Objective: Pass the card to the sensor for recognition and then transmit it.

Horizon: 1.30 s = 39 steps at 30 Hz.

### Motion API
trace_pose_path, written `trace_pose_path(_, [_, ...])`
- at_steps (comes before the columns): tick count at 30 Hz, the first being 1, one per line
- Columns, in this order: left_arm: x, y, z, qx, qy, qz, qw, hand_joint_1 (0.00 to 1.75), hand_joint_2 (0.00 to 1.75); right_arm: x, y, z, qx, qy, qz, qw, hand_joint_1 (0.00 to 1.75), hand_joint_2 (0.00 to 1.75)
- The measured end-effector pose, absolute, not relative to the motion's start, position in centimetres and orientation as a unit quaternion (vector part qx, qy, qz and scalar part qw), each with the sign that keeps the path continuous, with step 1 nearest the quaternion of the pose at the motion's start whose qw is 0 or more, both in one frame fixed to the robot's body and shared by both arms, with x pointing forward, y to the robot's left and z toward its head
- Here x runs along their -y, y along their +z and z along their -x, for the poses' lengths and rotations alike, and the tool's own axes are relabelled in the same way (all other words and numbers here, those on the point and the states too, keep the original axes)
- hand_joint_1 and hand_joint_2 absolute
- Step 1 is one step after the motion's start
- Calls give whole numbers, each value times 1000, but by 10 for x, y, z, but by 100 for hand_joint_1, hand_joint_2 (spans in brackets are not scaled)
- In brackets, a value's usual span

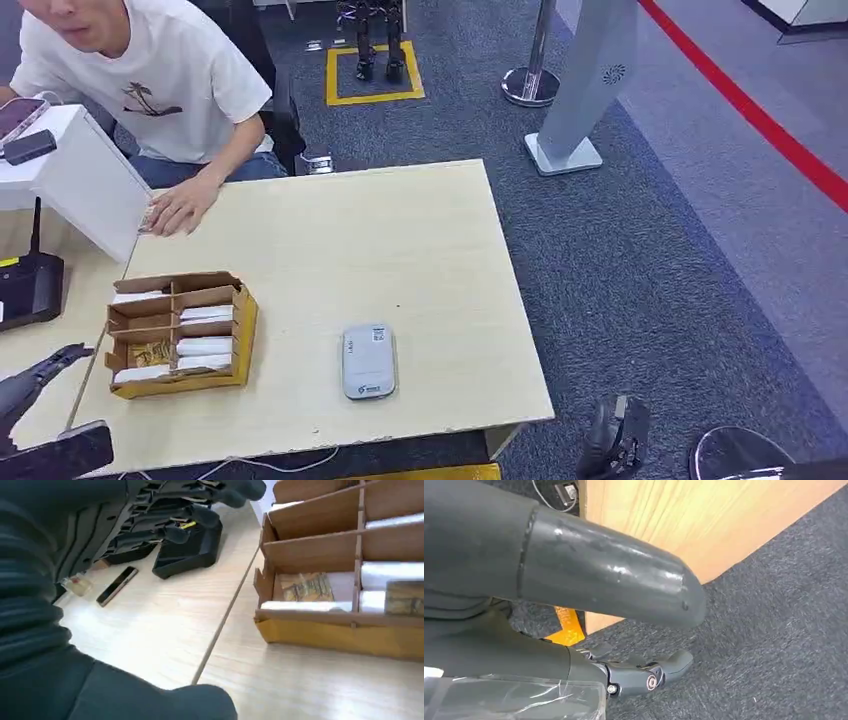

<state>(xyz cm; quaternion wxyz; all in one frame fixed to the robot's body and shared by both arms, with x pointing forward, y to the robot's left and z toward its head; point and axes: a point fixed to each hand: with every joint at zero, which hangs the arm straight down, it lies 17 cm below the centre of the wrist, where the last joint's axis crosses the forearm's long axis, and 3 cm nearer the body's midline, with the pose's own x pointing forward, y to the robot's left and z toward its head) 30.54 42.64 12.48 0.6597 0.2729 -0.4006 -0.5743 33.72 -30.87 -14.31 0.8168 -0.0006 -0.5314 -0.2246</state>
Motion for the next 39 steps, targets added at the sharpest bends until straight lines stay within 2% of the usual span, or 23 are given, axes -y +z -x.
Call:
trace_pose_path(8, [-430, 97, -331, 407, -562, -267, 669, 0, 175, 307, -143, -339, 530, -221, 0, 819, 0, 0])
trace_pose_path(39, [-432, 71, -329, 382, -561, -246, 692, 0, 175, 300, -146, -335, 526, -207, -5, 825, 0, 0])
